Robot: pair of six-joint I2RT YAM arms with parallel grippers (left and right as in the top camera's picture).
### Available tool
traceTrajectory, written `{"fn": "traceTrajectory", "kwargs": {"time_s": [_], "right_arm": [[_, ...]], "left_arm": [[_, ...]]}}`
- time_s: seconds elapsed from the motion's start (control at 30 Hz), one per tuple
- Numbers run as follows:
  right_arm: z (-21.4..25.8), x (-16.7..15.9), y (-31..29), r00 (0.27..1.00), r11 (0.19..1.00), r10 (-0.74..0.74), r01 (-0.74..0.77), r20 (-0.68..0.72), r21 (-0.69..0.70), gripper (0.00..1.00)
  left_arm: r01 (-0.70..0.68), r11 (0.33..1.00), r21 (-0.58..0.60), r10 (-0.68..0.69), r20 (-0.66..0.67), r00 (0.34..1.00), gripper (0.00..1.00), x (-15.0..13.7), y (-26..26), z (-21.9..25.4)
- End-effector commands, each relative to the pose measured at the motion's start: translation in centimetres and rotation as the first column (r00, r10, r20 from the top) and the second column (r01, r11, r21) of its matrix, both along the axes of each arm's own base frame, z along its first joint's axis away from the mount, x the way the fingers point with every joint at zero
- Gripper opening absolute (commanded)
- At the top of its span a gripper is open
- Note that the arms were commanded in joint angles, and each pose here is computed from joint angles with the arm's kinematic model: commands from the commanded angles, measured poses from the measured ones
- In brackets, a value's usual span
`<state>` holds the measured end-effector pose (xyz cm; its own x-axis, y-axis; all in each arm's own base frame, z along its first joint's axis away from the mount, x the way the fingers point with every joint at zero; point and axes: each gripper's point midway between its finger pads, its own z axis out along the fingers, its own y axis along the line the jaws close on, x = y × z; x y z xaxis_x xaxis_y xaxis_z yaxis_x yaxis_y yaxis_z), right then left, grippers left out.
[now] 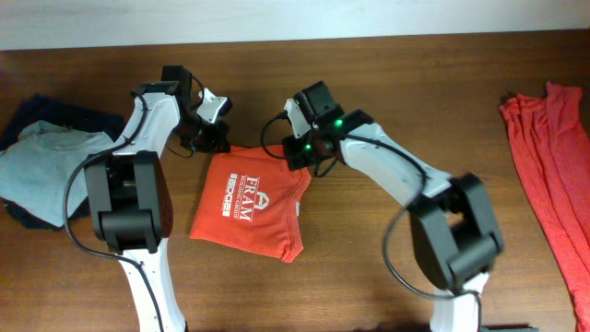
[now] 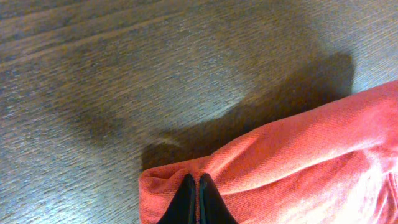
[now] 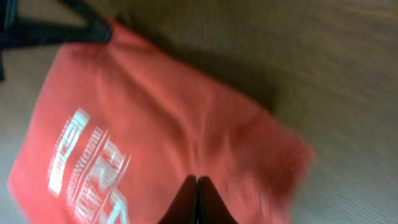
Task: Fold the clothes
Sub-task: 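Grasp the folded shirt's top left corner with the left gripper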
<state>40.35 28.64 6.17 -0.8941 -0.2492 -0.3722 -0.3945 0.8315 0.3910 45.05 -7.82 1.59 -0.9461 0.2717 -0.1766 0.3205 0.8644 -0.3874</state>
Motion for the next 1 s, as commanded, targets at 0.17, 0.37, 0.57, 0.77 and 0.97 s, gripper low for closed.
{"fn": "traceTrajectory", "kwargs": {"time_s": [0.17, 0.37, 0.57, 0.77, 0.97], "right_arm": [[-5.8, 0.5, -0.4, 0.992, 0.997, -0.072, 0.069, -0.102, -0.030, 0.04], [-7.7, -1.0, -7.2, 0.961, 0.952, -0.206, 0.153, -0.185, -0.266, 0.04], [-5.8, -1.3, -7.8, 0.962, 0.970, -0.164, 0.118, -0.218, -0.211, 0.05], [-2.1, -1.2, -10.1, 0.963, 0.968, -0.185, 0.144, -0.194, -0.206, 0.10], [2.8, -1.7, -13.4, 0.978, 0.972, -0.158, 0.129, -0.136, -0.198, 0.45]], "left_arm": [[-0.017, 1.000, 0.007, 0.017, -0.029, 0.999, 0.02, -0.2, 0.2, -0.6], [-0.045, 0.999, 0.007, 0.045, -0.031, 0.999, 0.01, 0.0, 1.4, -0.5], [-0.102, 0.995, 0.007, 0.102, -0.046, 0.994, 0.14, 0.4, 4.0, 1.4], [-0.198, 0.980, -0.024, 0.197, -0.054, 0.979, 0.40, 1.1, 7.3, 6.4], [-0.191, 0.970, -0.151, 0.164, -0.173, 0.971, 0.61, -1.6, 5.9, 7.9]]}}
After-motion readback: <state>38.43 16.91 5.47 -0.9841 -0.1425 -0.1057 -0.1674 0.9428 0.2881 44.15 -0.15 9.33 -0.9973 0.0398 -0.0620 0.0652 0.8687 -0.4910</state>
